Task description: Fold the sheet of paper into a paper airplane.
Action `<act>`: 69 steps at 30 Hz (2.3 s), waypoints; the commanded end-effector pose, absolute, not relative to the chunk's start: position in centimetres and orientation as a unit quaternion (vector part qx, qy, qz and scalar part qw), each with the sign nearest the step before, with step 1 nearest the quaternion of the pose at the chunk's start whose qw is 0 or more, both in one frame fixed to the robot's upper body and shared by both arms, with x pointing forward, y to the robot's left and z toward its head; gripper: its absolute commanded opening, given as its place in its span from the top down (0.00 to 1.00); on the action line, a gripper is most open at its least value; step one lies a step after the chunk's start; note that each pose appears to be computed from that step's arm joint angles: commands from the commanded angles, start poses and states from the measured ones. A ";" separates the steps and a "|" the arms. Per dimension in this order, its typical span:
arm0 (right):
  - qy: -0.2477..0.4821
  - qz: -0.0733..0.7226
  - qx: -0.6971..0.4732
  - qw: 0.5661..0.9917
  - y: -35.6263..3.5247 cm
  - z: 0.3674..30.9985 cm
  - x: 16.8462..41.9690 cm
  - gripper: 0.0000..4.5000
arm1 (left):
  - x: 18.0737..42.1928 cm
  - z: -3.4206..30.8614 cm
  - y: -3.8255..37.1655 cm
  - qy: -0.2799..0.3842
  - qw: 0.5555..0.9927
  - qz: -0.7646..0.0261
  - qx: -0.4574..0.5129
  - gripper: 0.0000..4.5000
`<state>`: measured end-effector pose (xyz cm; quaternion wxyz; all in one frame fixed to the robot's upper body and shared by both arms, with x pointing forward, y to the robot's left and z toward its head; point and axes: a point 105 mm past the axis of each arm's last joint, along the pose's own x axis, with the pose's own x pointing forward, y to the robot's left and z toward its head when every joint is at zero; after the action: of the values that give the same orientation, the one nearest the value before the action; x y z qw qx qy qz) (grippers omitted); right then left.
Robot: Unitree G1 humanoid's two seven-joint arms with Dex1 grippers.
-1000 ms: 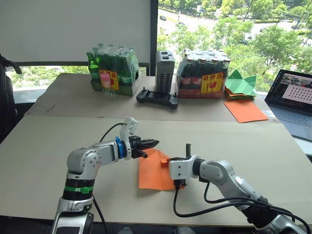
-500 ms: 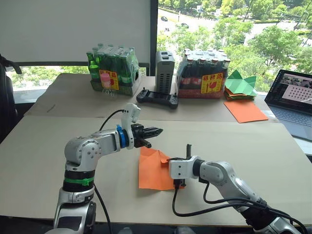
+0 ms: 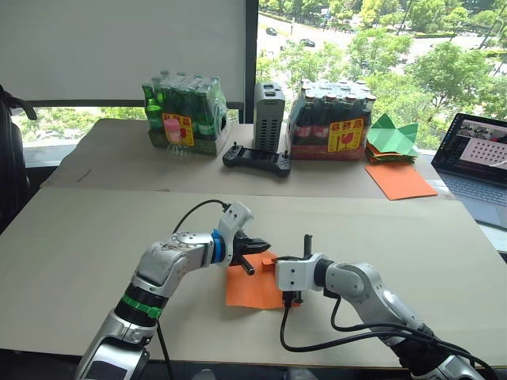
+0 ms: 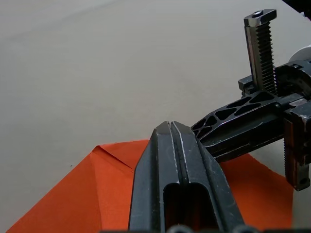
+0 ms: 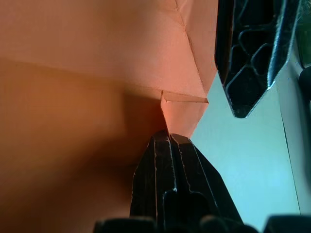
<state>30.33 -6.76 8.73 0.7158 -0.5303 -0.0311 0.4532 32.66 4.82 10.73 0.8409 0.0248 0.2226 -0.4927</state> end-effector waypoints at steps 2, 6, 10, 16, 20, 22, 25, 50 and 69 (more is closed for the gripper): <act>-0.015 0.462 -0.532 0.709 -7.0 8.0 29.9 1.00 | 32.9 10.6 4.3 0.211 0.837 -0.503 0.046 1.00; -0.014 0.461 -0.533 0.709 -7.1 8.0 29.9 1.00 | 33.2 9.7 4.1 0.216 0.837 -0.499 0.056 1.00; -0.009 0.465 -0.526 0.712 -7.1 8.0 29.7 1.00 | 33.3 8.7 4.2 0.227 0.836 -0.495 0.063 1.00; 0.010 0.500 -0.480 0.720 -6.7 7.8 28.2 0.86 | 33.3 7.5 4.5 0.246 0.836 -0.487 0.054 1.00; 0.019 0.521 -0.420 0.743 -6.3 8.3 27.3 0.58 | 33.5 7.4 4.4 0.248 0.838 -0.484 0.046 1.00; 0.026 0.531 -0.376 0.759 -6.2 8.8 27.0 0.43 | 33.5 7.3 4.3 0.249 0.838 -0.484 0.045 1.00; 0.038 0.534 -0.308 0.787 -6.3 9.7 26.9 0.28 | 33.5 7.2 4.3 0.251 0.838 -0.483 0.045 1.00; 0.124 0.406 -0.173 0.889 -8.9 7.7 30.4 0.98 | 33.4 7.0 4.6 0.257 0.840 -0.477 0.041 1.00; 0.193 0.410 -0.221 0.864 -10.8 4.7 28.7 0.98 | 33.5 7.4 3.9 0.253 0.840 -0.479 0.032 1.00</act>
<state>29.25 -9.69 7.38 0.8706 -0.2161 0.1347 0.4210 33.48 3.77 8.07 0.8388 0.0289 0.2377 -0.4890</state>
